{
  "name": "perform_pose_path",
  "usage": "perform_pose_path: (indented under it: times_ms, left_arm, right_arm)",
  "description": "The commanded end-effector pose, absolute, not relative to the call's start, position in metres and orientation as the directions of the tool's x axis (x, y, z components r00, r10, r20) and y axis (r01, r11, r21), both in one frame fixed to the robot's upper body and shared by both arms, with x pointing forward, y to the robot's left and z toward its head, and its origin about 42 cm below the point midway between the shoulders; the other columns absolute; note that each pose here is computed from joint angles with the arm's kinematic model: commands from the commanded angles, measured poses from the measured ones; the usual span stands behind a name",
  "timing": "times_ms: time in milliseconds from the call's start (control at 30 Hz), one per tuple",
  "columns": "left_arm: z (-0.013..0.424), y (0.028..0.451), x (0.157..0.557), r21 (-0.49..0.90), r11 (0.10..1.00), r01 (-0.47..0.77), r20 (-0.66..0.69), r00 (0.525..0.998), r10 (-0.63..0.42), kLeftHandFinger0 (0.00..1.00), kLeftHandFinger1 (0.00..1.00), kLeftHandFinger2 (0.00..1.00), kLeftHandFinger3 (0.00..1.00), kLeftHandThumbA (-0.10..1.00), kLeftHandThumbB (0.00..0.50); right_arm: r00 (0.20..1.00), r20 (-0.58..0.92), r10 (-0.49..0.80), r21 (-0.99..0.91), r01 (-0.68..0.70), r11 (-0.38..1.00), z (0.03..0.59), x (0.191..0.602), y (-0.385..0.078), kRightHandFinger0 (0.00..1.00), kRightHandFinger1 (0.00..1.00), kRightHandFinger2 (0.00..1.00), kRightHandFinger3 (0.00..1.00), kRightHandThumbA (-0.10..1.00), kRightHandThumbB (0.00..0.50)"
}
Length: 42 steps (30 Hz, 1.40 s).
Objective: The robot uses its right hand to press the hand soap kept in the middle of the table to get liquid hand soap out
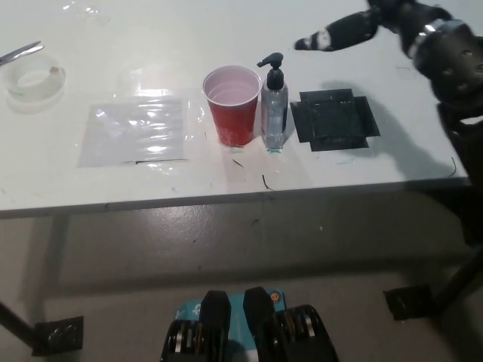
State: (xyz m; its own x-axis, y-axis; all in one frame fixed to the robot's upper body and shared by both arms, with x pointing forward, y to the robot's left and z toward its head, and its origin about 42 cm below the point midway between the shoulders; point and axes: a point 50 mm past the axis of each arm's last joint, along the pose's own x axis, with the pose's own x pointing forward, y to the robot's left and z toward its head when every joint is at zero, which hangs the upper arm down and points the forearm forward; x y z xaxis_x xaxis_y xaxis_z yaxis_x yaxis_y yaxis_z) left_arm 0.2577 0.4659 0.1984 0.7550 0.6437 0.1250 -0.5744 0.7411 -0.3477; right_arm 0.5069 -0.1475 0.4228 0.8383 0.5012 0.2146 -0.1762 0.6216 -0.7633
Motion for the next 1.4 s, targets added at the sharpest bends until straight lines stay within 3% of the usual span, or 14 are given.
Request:
perform_pose_path:
  times_ms: [0, 267, 433, 633, 767, 967, 1033, 1133, 1367]
  left_arm:
    - [0.219, 0.475, 0.257, -0.313, 0.777, -0.546, 0.205, 0.761, 0.616, 0.0, 0.0, 0.07, 0.35, 0.74, 0.0]
    - [0.222, 0.474, 0.261, -0.318, 0.793, -0.52, 0.221, 0.772, 0.596, 0.0, 0.0, 0.04, 0.26, 0.81, 0.0]
    - [0.219, 0.472, 0.261, -0.332, 0.798, -0.502, 0.223, 0.781, 0.584, 0.0, 0.0, 0.06, 0.26, 0.81, 0.0]
    - [0.223, 0.475, 0.265, -0.324, 0.799, -0.507, 0.223, 0.779, 0.585, 0.0, 0.0, 0.05, 0.28, 0.81, 0.0]
    - [0.221, 0.477, 0.265, -0.327, 0.806, -0.493, 0.232, 0.785, 0.574, 0.0, 0.0, 0.06, 0.27, 0.81, 0.0]
    - [0.222, 0.474, 0.265, -0.346, 0.81, -0.473, 0.235, 0.792, 0.563, 0.0, 0.0, 0.05, 0.26, 0.8, 0.0]
    - [0.223, 0.476, 0.265, -0.339, 0.811, -0.477, 0.239, 0.79, 0.564, 0.0, 0.0, 0.06, 0.27, 0.8, 0.0]
    - [0.222, 0.476, 0.265, -0.332, 0.81, -0.484, 0.23, 0.791, 0.567, 0.0, 0.02, 0.09, 0.33, 0.83, 0.007]
    - [0.223, 0.476, 0.265, -0.311, 0.816, -0.487, 0.25, 0.787, 0.564, 0.0, 0.01, 0.09, 0.3, 0.84, 0.002]
  right_arm:
    - [0.774, 0.3, 0.558, -0.815, -0.097, 0.572, 0.463, 0.508, -0.132, 1.0, 1.0, 1.0, 1.0, 1.0, 0.491]
    - [0.778, 0.271, 0.567, -0.81, -0.134, 0.571, 0.442, 0.525, -0.111, 1.0, 1.0, 1.0, 1.0, 1.0, 0.454]
    - [0.786, 0.242, 0.569, -0.835, -0.13, 0.535, 0.424, 0.53, -0.104, 1.0, 1.0, 1.0, 1.0, 1.0, 0.471]
    - [0.81, 0.212, 0.546, -0.809, -0.169, 0.564, 0.405, 0.539, -0.107, 1.0, 1.0, 1.0, 1.0, 1.0, 0.411]
    - [0.82, 0.192, 0.538, -0.801, -0.185, 0.569, 0.393, 0.54, -0.106, 1.0, 1.0, 1.0, 1.0, 1.0, 0.427]
    - [0.821, 0.155, 0.55, -0.84, -0.184, 0.511, 0.376, 0.537, -0.103, 1.0, 1.0, 1.0, 1.0, 1.0, 0.378]
    - [0.822, 0.152, 0.549, -0.845, -0.18, 0.503, 0.374, 0.537, -0.102, 1.0, 1.0, 1.0, 1.0, 1.0, 0.381]
    - [0.821, 0.139, 0.553, -0.855, -0.183, 0.486, 0.364, 0.54, -0.104, 1.0, 1.0, 1.0, 1.0, 1.0, 0.424]
    - [0.788, 0.143, 0.599, -0.895, -0.155, 0.418, 0.357, 0.535, -0.092, 1.0, 1.0, 1.0, 1.0, 1.0, 0.48]
